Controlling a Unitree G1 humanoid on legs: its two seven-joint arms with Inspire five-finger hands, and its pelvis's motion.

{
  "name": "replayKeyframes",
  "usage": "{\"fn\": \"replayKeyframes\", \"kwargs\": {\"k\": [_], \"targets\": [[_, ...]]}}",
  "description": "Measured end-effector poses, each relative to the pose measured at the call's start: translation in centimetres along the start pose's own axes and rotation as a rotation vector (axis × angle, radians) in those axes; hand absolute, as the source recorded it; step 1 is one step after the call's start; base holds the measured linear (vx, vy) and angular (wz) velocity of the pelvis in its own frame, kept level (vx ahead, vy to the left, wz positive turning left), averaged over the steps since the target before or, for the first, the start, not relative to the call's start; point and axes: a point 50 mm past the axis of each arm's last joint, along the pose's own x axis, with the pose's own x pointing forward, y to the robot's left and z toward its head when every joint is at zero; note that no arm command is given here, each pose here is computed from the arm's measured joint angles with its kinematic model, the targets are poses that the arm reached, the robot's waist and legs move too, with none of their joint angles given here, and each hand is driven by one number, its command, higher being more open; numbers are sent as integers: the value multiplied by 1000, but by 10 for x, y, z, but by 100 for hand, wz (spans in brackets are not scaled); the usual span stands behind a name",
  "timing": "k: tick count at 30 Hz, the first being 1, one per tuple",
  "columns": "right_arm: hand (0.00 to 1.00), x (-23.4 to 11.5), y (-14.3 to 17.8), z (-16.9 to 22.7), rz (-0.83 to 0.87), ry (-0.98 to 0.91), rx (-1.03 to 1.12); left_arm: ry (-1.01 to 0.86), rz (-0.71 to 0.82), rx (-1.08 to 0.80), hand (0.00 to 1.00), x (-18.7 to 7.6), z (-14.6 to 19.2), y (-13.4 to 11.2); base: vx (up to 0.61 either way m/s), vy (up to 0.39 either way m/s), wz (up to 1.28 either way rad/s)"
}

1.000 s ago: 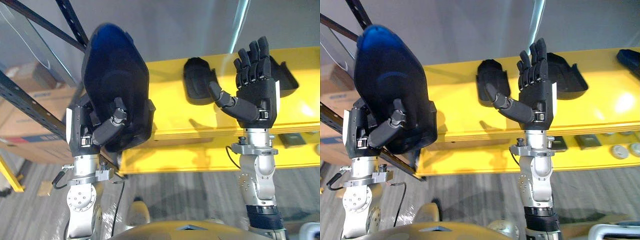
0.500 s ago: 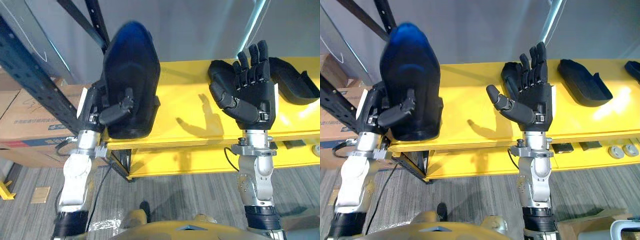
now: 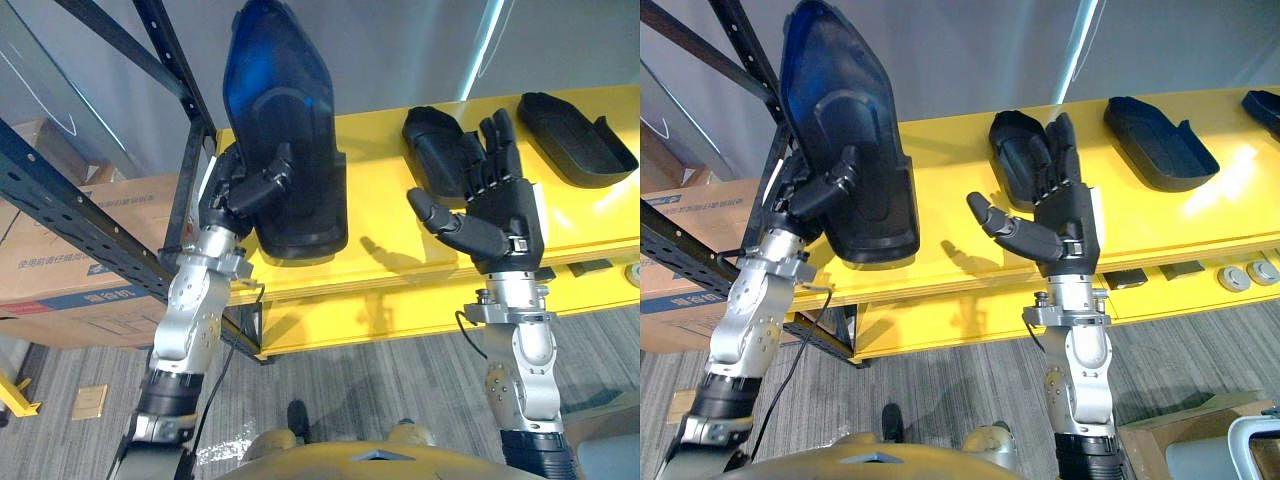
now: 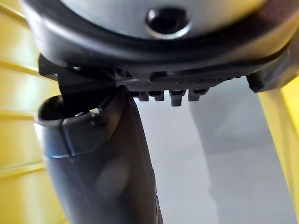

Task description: Walk over and take three plastic housings, then place them on the shelf

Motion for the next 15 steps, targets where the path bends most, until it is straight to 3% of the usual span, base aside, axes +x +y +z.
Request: {"fn": "replayKeyframes", "kwargs": {"k": [7, 15], "targets": [[100, 1, -1, 1, 47, 17, -19, 214, 107, 43, 0, 25, -21, 26, -21, 12, -11], [100, -1, 18, -10, 163, 92, 17, 249, 65, 78, 0, 51, -18, 10, -2, 4, -13]]}}
